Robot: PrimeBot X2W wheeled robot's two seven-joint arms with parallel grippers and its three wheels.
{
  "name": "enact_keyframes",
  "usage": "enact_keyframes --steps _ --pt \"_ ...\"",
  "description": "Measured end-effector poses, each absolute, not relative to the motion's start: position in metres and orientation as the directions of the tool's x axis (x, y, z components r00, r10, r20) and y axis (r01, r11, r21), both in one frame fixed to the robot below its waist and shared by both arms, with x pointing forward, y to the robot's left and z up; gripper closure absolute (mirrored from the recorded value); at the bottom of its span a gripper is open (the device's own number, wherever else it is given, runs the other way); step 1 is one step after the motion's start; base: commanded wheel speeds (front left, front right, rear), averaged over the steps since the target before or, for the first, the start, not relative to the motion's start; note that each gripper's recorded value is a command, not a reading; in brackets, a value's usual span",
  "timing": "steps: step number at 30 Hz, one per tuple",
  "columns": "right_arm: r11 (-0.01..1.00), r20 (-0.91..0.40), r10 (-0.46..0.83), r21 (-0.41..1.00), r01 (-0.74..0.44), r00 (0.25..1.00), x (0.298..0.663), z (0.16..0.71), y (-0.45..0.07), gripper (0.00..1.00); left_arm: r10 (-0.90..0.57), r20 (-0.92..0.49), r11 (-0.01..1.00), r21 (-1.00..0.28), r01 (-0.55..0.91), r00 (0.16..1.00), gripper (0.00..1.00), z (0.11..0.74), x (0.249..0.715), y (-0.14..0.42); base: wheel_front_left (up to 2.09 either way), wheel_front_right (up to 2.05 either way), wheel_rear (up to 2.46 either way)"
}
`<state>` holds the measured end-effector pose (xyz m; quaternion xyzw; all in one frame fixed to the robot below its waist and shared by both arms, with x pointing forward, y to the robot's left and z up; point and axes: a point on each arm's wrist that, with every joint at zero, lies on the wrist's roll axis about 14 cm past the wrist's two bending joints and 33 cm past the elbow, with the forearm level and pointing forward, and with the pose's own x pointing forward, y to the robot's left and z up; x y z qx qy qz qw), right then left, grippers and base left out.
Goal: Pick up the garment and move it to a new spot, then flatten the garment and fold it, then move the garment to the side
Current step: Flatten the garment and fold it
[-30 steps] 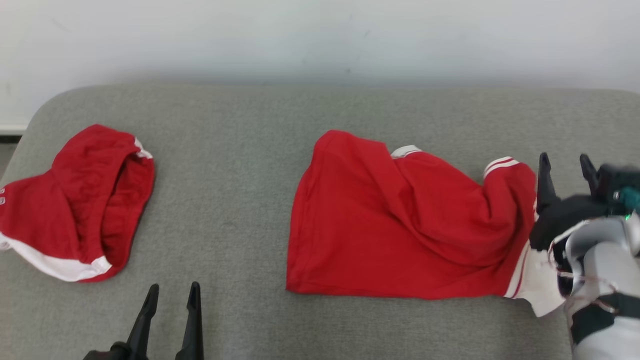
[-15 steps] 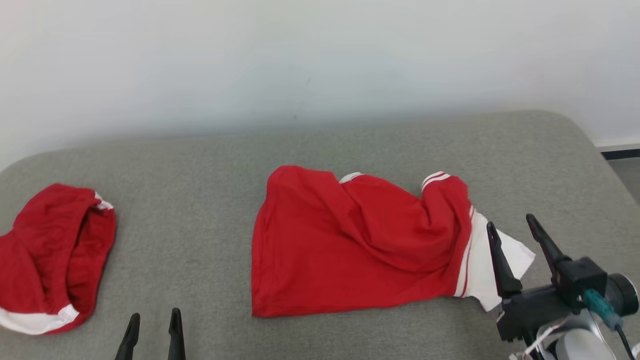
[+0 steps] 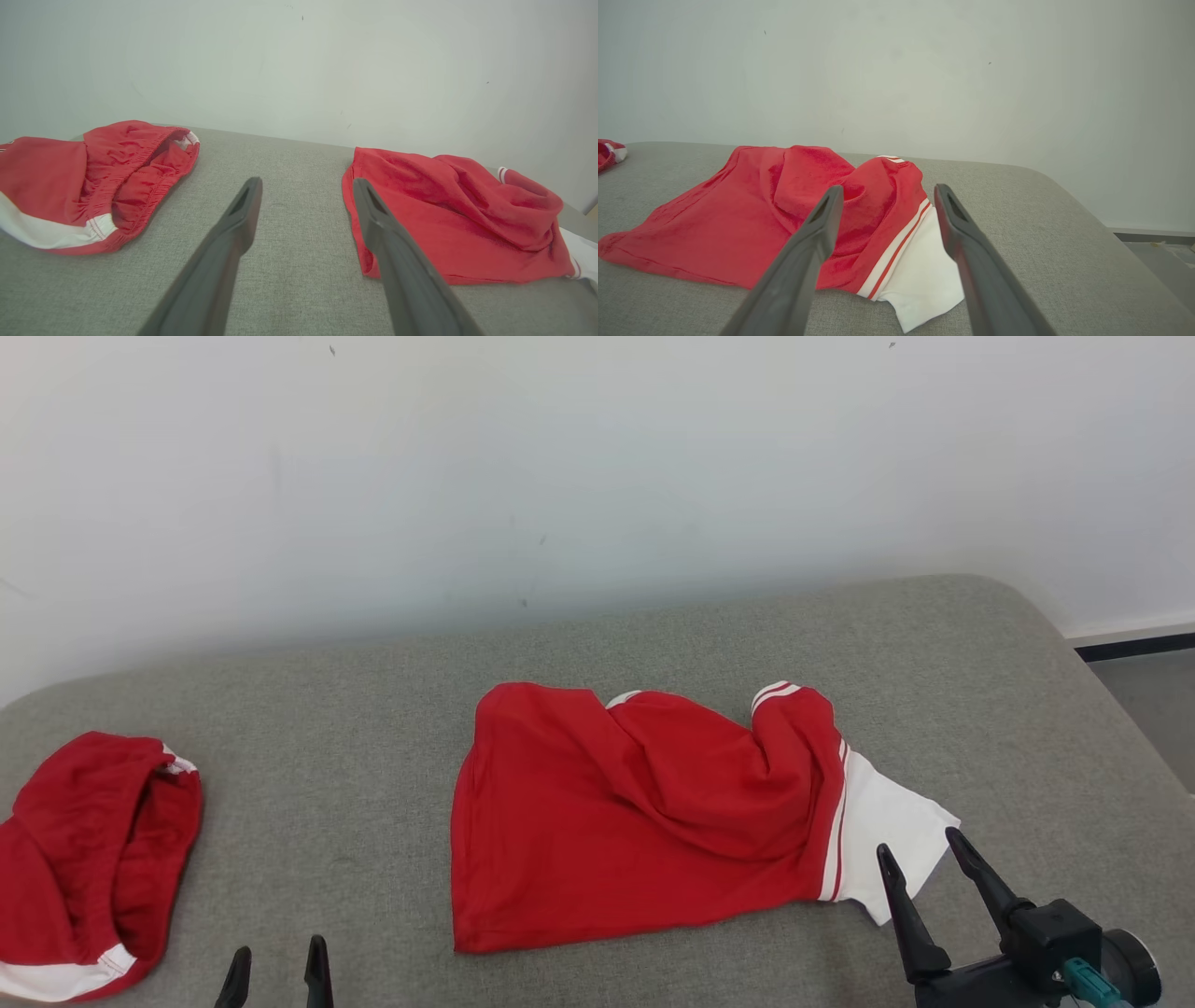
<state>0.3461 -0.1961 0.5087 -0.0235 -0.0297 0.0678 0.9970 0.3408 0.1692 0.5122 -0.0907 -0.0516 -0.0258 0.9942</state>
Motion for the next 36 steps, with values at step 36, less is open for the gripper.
enact_keyframes --steps 36 --pt "0.996 -0.385 -0.019 -0.09 -0.018 0.923 0.391 0.447 -0.264 0.0 -0.341 -0.186 0.93 -0.209 0.302 0.921 0.0 0.456 0.374 0.081 0.0 0.0 0.0"
